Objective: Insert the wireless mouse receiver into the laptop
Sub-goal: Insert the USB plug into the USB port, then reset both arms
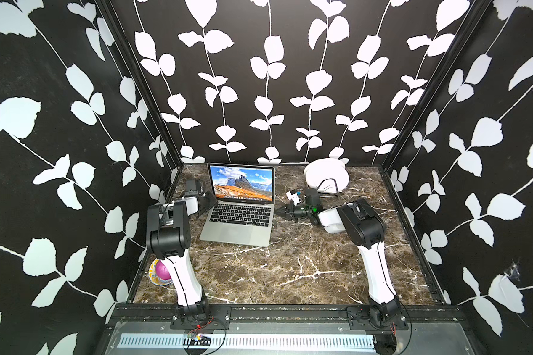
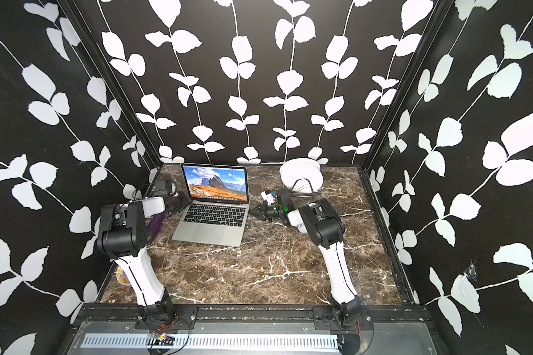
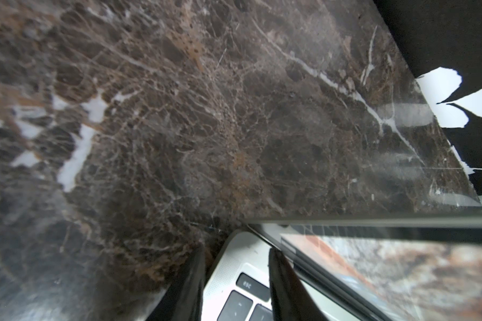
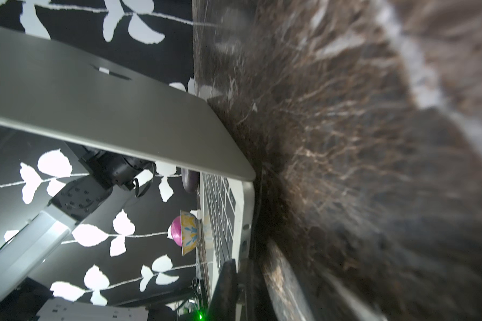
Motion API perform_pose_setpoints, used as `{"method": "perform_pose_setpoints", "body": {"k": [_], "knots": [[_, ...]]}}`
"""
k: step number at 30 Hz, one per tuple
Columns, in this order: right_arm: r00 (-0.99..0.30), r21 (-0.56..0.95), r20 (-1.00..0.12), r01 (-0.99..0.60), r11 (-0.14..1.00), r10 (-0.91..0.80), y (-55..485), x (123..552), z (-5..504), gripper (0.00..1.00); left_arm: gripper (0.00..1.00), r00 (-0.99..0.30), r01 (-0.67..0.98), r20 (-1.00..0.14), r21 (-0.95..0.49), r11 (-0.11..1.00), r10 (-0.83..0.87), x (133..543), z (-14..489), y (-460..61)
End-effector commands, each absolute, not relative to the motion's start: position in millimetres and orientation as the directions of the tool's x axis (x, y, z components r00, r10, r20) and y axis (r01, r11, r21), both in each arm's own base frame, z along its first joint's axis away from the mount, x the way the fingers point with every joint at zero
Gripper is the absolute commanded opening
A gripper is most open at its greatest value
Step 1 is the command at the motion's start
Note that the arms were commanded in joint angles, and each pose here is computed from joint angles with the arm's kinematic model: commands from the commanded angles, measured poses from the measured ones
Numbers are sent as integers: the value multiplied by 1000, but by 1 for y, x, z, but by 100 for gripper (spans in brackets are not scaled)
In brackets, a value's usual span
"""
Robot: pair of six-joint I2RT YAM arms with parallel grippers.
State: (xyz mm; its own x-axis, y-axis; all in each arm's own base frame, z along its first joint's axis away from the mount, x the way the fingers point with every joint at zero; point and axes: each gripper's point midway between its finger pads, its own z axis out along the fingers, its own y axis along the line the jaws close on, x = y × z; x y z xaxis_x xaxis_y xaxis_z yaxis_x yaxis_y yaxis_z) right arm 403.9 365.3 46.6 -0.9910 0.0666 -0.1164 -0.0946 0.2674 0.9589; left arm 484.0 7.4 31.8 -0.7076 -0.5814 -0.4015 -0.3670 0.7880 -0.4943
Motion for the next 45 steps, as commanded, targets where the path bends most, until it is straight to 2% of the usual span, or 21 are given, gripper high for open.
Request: {"method": "perform_pose_setpoints", "body": {"k": [1, 4, 7, 9, 11, 15, 17, 19, 20, 27, 28, 29, 30, 33, 35, 36, 38, 40, 42, 44, 45], "knots": [[-985, 960, -165, -148, 239, 49, 409, 379, 57, 0, 40, -837, -388, -128, -548, 741, -533, 434, -11, -50], [-985, 931, -160, -128, 342, 66, 398, 378, 45, 0, 40, -836, -383, -136, -550, 742, -532, 435, -8, -50], [-986, 747, -147, -63, 661, 72, 343, 373, 13, 0, 40, -834, -382, -147, -543, 748, -532, 436, -4, -48], [-992, 577, -122, -43, 815, 34, 304, 363, -1, 0, 39, -832, -379, -158, -538, 753, -532, 435, -1, -47], [-996, 493, -91, -49, 868, -4, 286, 350, -8, 0, 40, -826, -371, -183, -536, 758, -533, 436, 9, -46], [-997, 451, -60, -75, 889, -53, 284, 334, -15, 0, 40, -812, -356, -237, -524, 774, -534, 436, 30, -42], [-996, 427, -75, -83, 900, -57, 280, 335, -10, 24, 42, -803, -341, -279, -508, 791, -526, 432, 45, -42], [-990, 416, -131, -95, 904, -43, 275, 344, 9, 77, 46, -805, -330, -310, -475, 816, -506, 425, 59, -42], [-987, 417, -158, -104, 903, -41, 274, 347, 21, 84, 48, -806, -316, -333, -456, 832, -489, 421, 68, -42], [-899, 326, -432, -230, 917, -72, 250, 361, 134, 89, 68, -718, -244, -592, -279, 929, -366, 388, 182, -20], [-871, 294, -487, -235, 926, -66, 240, 362, 153, 89, 75, -686, -240, -641, -247, 939, -344, 382, 207, -13], [-836, 260, -546, -229, 938, -53, 227, 363, 174, 89, 92, -655, -253, -684, -202, 946, -321, 373, 228, -3], [-799, 226, -600, -208, 952, -32, 210, 363, 190, 90, 98, -622, -266, -729, -147, 953, -286, 366, 249, 8], [-627, 56, -777, 30, 998, 62, 129, 371, 225, 90, 98, -502, -388, -847, 42, 921, -173, 341, 298, 52], [-511, -28, -859, 111, 993, 33, 94, 374, 236, 87, 98, -434, -436, -900, 166, 884, -45, 345, 308, 72], [-417, -140, -907, 154, 978, -64, 75, 378, 237, 80, 98, -427, -428, -903, 246, 870, 45, 353, 302, 76], [-362, -175, -930, 280, 944, -65, 40, 384, 228, 88, 98, -437, -466, -897, 288, 837, 65, 362, 273, 88], [-435, -171, -901, 387, 906, 15, 3, 390, 196, 86, 98, -465, -466, -884, 290, 836, 47, 372, 228, 98], [-516, -250, -857, 439, 863, 14, -20, 392, 151, 79, 98, -478, -504, -878, 247, 828, -30, 368, 180, 107], [-478, -232, -878, 463, 855, 21, -30, 396, 151, 74, 98, -450, -469, -893, 209, 858, -29, 366, 141, 100], [-443, -218, -896, 461, 860, 11, -30, 396, 150, 76, 98, -419, -456, -908, 195, 868, -16, 363, 124, 96]]}}
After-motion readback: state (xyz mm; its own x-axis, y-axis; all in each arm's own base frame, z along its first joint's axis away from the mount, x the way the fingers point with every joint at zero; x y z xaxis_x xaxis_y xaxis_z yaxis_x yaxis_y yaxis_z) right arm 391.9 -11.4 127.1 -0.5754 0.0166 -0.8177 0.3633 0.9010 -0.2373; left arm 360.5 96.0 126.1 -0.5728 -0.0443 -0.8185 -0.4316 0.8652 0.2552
